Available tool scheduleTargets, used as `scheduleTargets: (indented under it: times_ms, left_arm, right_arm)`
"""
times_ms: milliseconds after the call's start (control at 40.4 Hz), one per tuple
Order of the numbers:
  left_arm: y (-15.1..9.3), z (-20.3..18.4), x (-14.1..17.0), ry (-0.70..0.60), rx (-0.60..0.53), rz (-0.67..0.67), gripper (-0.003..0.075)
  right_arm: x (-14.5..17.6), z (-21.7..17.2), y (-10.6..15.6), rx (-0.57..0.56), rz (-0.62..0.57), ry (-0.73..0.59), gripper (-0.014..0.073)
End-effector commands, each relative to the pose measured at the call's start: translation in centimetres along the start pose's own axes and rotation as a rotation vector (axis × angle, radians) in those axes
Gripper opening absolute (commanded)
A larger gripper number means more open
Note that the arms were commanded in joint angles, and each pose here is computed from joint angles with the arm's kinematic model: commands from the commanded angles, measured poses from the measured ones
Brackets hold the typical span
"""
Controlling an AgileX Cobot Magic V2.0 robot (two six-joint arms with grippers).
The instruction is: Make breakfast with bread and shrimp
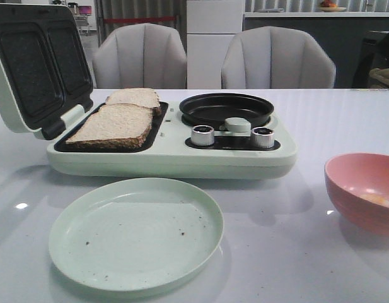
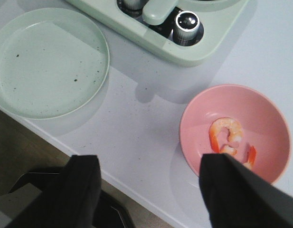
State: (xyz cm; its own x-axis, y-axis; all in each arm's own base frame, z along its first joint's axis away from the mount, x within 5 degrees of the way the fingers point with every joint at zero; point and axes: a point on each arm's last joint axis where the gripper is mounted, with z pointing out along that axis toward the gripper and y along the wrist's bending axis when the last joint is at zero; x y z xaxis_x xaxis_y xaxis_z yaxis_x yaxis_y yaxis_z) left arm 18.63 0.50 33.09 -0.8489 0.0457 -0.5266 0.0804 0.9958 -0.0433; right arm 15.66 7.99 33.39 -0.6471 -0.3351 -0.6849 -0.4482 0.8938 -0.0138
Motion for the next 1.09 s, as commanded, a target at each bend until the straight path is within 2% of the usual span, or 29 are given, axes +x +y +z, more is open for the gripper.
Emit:
scheduleTargets:
  times_ms: [0,173,520,668,866,1064]
  left_arm:
    - [1.5,-0.5,-2.2,-0.134,0.060,-0.093,0.0102]
    - [4.3,1.2,-5.8,-0.216,0.216,-0.254,0.0102]
    - [7.2,4.9,-14.0,-0.327,0.431,-0.405,0.0101]
    - [7.0,6.3,-16.5,-0.348,0.465,-0.388,0.0101]
    - [6.3,8.7,-18.6,-0.414,0.371,-0.337,0.0101]
    - [3.3,9.5,-19.3,-0.415,0.402,-0.289,0.0101]
  right_arm:
    - [-1.1,-0.9,-0.1,0.004,0.003,-0.098,0.0548]
    - [-1.1,-0.9,-0.1,0.004,0.003,-0.098,0.0548]
    - [-1.1,-0.9,-0.1,0.004,0.003,-0.098,0.0548]
    - [-1.1,-0.9,-0.1,0.004,0.003,-0.098,0.0548]
    - [-1.1,-0.9,-0.1,0.004,0.003,-0.098,0.0548]
    - [-1.1,-0.9,-0.1,0.004,0.003,-0.099,0.0548]
